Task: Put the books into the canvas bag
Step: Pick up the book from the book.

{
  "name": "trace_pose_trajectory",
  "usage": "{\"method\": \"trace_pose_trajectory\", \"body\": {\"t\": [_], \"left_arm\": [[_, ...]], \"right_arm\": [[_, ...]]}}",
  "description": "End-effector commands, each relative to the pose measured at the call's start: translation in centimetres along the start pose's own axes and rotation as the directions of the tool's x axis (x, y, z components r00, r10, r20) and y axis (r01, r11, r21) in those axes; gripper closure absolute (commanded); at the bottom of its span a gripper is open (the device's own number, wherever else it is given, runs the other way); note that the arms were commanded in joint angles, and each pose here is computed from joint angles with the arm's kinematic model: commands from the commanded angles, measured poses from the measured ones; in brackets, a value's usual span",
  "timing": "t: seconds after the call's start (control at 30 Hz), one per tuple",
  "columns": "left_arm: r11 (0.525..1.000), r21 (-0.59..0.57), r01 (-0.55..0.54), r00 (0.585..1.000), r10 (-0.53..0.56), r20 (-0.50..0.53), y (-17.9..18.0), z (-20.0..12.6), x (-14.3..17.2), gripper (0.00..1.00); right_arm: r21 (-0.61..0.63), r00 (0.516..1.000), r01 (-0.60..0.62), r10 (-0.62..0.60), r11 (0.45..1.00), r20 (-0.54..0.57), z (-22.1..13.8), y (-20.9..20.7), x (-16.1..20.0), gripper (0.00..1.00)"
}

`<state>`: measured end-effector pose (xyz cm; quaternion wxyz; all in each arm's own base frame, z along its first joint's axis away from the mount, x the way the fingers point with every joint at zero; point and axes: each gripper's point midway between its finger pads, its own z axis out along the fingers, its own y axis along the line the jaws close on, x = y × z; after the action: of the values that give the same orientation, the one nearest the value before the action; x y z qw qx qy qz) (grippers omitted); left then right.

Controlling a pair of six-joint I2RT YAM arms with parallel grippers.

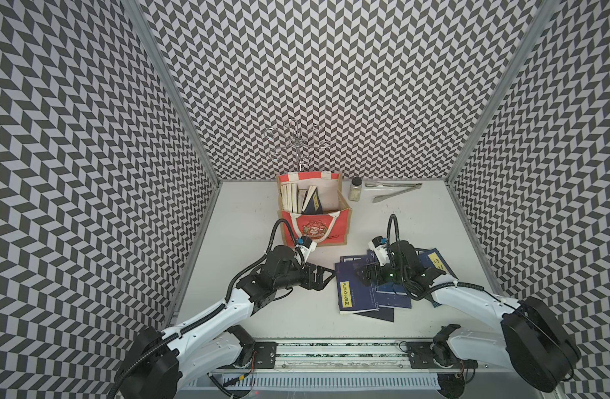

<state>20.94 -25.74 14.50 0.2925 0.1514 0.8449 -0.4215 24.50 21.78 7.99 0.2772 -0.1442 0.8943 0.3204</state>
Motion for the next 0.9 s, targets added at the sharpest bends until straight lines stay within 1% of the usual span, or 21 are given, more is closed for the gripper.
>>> {"method": "trace_pose_trajectory", "body": {"t": [0.0,0.17,0.3,0.47,0.67,0.87], "left_arm": [[0.998,0.055,0.015,0.999,-0.017,0.028,-0.4,0.9,-0.2,0.0],[0.996,0.062,0.059,0.998,-0.057,-0.033,1.0,3.0,1.8,0.0],[0.995,0.063,0.081,0.994,-0.075,-0.084,1.7,4.4,3.3,0.0],[0.992,0.087,0.093,0.987,-0.081,-0.137,1.9,5.8,4.8,0.0],[0.991,0.071,0.116,0.979,-0.101,-0.177,2.8,6.8,6.2,0.0],[0.989,0.081,0.127,0.976,-0.11,-0.187,2.9,7.3,6.6,0.01]], "right_arm": [[0.024,0.999,-0.049,0.049,0.999,-0.004,-0.2,-0.5,1.1,0.01],[0.048,0.996,-0.068,0.071,0.997,-0.048,0.2,-1.2,2.8,0.01],[0.032,0.996,-0.063,0.065,0.997,-0.059,0.3,-0.8,3.5,0.0],[0.03,0.997,-0.048,0.05,0.998,-0.062,0.4,-0.7,3.7,0.01],[0.038,0.996,-0.042,0.045,0.998,-0.074,0.7,-0.8,3.7,0.0],[0.066,0.996,-0.025,0.03,0.998,-0.087,1.0,-1.2,3.8,0.01]]}}
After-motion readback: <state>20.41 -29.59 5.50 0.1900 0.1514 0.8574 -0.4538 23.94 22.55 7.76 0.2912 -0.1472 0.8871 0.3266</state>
